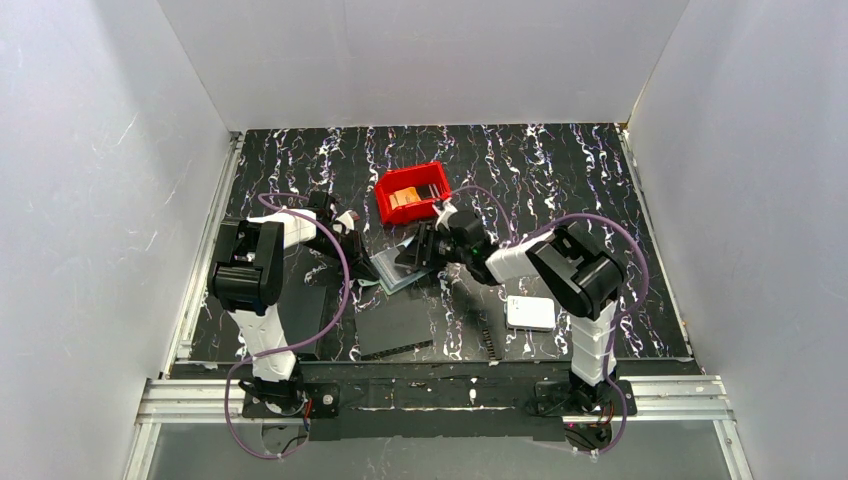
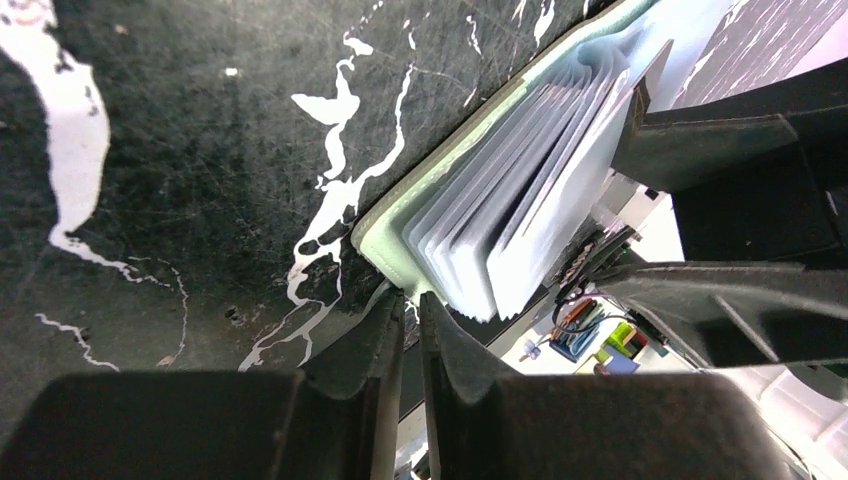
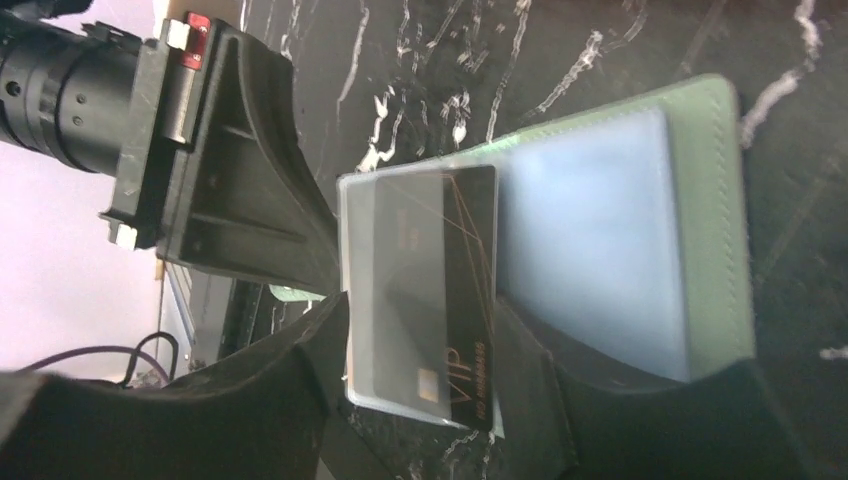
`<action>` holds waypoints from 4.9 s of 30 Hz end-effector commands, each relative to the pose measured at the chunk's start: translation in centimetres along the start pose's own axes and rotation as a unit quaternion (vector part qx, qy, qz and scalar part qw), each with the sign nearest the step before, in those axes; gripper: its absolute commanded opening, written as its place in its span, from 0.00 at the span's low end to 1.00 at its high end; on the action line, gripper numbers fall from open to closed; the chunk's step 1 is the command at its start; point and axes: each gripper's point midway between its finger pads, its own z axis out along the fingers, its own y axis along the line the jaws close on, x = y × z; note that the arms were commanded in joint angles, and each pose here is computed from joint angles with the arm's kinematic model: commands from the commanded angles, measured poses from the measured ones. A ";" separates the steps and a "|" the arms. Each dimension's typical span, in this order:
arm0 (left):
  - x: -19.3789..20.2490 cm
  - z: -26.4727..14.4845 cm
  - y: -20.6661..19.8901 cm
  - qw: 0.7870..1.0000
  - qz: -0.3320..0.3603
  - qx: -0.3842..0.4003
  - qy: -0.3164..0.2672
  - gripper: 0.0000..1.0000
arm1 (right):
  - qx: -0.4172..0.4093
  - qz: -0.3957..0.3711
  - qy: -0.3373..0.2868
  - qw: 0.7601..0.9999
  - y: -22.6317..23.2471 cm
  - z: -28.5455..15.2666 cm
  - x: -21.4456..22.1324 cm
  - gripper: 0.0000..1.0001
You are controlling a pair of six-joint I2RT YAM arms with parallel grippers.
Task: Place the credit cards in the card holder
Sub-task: Insert the credit card into the card holder, then close the card holder at the center of the board.
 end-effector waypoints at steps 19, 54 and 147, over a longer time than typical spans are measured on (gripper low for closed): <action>0.1 0.8 0.4 1.000 0.019 -0.018 0.011 0.07 | -0.076 -0.286 0.187 0.937 0.7 -0.5 4.3 0.69; 0.4 1.6 0.1 0.998 0.045 -0.037 0.032 0.04 | 0.053 -0.063 0.064 0.994 -4.0 -8.2 -5.4 0.91; -2.1 0.5 -15.3 0.981 0.118 0.154 -0.006 0.40 | -0.107 -0.044 0.135 0.984 0.1 -7.3 2.6 0.39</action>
